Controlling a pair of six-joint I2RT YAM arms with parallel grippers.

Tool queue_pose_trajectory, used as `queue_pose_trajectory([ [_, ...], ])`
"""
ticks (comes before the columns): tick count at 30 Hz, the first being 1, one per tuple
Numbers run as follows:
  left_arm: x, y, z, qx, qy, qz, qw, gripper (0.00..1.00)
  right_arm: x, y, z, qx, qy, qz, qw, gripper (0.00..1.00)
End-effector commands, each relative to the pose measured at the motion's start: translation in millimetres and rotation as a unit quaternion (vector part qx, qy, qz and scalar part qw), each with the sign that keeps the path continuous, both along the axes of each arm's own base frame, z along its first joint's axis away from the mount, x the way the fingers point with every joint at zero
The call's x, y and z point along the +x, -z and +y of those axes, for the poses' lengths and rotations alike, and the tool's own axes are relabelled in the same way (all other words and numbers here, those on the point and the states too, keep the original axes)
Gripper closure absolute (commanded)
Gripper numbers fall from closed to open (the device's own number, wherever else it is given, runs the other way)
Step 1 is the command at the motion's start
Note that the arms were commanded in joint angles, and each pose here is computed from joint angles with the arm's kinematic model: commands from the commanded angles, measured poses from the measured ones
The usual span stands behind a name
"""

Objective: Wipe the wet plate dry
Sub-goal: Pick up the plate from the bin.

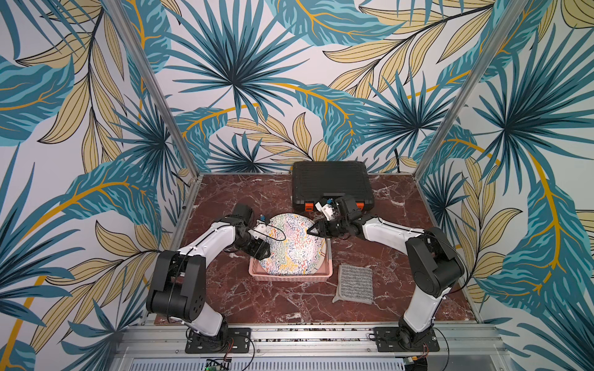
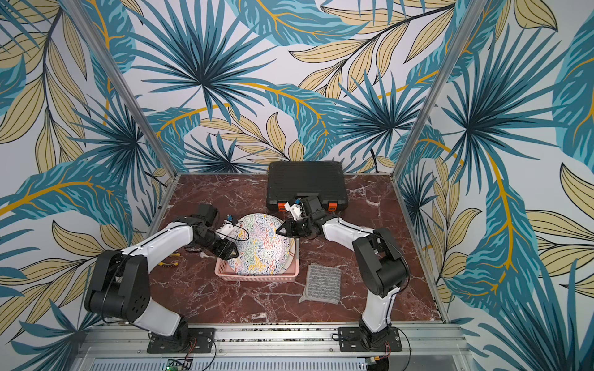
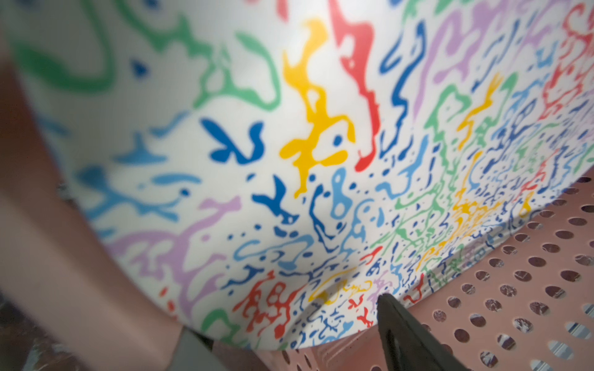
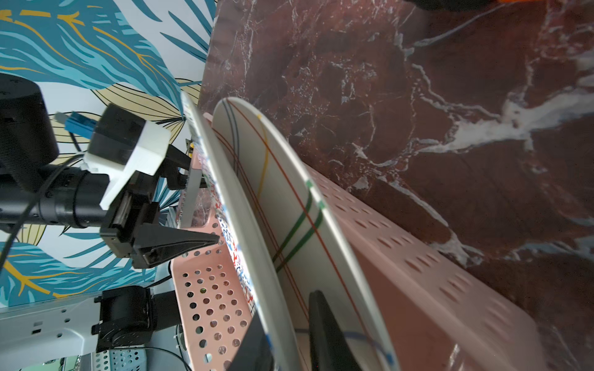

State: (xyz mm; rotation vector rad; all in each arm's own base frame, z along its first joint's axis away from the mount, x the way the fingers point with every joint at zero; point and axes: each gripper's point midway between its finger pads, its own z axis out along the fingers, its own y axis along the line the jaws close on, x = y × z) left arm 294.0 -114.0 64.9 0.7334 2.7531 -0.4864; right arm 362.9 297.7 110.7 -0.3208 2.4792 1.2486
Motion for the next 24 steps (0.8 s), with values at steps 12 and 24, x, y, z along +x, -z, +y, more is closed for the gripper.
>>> queue_pose_trajectory([
  [12, 13, -37, -5, -0.007, 0.012, -0.069, 0.998, 0.12, 15, -47, -13, -0.007, 0.022, -0.061, 0.998, 1.00],
  [24, 29, -131, -3, -0.088, 0.006, -0.137, 0.987, 0.00, 21, -117, -34, 0.043, 0.046, -0.106, 0.992, 1.00],
])
